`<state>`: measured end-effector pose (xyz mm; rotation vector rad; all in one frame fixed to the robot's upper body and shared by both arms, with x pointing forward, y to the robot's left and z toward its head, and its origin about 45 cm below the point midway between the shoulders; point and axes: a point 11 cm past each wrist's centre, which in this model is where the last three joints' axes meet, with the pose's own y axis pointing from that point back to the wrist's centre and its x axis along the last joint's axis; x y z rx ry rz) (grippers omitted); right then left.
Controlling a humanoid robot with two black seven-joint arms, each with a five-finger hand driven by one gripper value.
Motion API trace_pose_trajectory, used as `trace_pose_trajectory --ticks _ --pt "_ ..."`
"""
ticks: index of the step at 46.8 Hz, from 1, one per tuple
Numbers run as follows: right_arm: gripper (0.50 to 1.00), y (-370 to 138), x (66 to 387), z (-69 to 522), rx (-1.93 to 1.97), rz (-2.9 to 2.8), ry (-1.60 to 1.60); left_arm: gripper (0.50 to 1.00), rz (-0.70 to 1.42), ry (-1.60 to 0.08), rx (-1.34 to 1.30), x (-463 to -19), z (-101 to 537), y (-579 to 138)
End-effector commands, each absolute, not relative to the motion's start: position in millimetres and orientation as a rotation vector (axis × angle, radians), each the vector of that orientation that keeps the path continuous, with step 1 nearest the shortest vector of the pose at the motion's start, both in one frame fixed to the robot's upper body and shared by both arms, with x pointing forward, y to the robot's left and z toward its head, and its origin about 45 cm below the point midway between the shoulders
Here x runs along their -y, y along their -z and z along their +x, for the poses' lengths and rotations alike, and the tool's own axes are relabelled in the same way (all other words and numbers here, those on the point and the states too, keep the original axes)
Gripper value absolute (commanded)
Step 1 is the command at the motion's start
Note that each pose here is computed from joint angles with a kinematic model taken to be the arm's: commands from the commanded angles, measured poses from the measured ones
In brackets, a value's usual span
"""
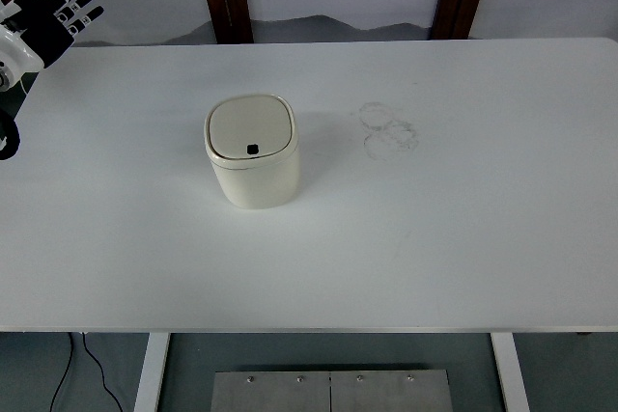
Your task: Open trash bin
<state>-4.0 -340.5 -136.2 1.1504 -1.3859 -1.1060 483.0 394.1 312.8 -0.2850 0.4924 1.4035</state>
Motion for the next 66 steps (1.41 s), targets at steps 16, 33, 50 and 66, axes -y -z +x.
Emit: trace_pose_trajectory --ticks 16,33,50,66 --pt "0.995 136 341 -4 1.386 1.150 1.107 1.000 -0.290 -1.421 -0.484 -397 483 -313" --pt "0.995 136 341 -4 1.386 1.150 1.107 1.000 -0.282 -1.438 -0.486 -398 483 -312" --pt "0.995 136 341 -4 1.386 1.150 1.107 1.000 -0.263 -1.464 -0.491 -393 485 -317" --pt "0.995 136 341 -4 1.385 1.150 1.106 1.000 -0.219 -1.418 -0.492 -358 474 -338"
